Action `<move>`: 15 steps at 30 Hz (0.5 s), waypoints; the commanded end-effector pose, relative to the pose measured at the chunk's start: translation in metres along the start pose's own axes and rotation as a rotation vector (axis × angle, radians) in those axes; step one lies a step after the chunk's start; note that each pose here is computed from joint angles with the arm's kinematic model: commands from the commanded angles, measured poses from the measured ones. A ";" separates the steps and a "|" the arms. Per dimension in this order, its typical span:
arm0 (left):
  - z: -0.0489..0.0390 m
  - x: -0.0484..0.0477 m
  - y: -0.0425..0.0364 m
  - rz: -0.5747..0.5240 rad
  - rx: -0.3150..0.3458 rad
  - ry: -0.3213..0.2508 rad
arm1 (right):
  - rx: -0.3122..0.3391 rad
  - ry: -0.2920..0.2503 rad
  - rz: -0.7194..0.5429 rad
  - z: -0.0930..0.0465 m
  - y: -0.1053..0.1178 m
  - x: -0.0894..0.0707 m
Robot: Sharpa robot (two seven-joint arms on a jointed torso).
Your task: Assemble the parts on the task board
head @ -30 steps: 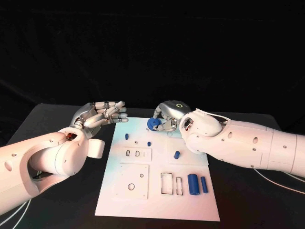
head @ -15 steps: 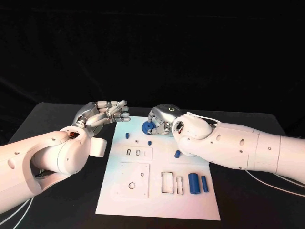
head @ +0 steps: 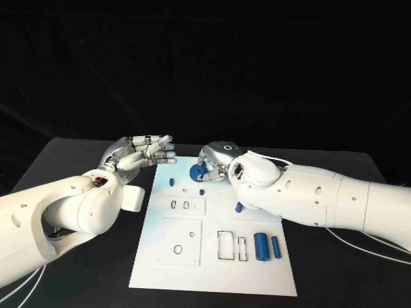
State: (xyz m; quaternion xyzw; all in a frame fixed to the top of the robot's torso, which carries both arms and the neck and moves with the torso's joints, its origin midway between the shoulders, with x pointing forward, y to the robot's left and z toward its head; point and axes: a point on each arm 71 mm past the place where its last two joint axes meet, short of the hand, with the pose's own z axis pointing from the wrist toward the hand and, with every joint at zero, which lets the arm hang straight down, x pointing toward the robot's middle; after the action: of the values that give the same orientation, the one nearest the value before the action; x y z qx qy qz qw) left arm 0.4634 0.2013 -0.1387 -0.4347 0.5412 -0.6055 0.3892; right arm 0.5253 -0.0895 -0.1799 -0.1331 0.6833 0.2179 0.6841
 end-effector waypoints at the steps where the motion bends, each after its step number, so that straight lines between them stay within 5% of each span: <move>1: 0.0004 0.0030 -0.0009 -0.006 0.004 0.029 | -0.003 0.010 -0.017 0.001 -0.001 0.001; 15: 0.0009 0.0017 -0.0003 -0.005 -0.001 0.026 | -0.004 0.043 -0.016 0.000 -0.001 0.003</move>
State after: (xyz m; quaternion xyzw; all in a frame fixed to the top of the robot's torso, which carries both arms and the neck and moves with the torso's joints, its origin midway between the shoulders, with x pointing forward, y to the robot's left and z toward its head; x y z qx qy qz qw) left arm 0.4642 0.2017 -0.1394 -0.4348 0.5434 -0.6053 0.3863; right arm 0.5268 -0.0905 -0.1813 -0.1349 0.6890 0.2130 0.6795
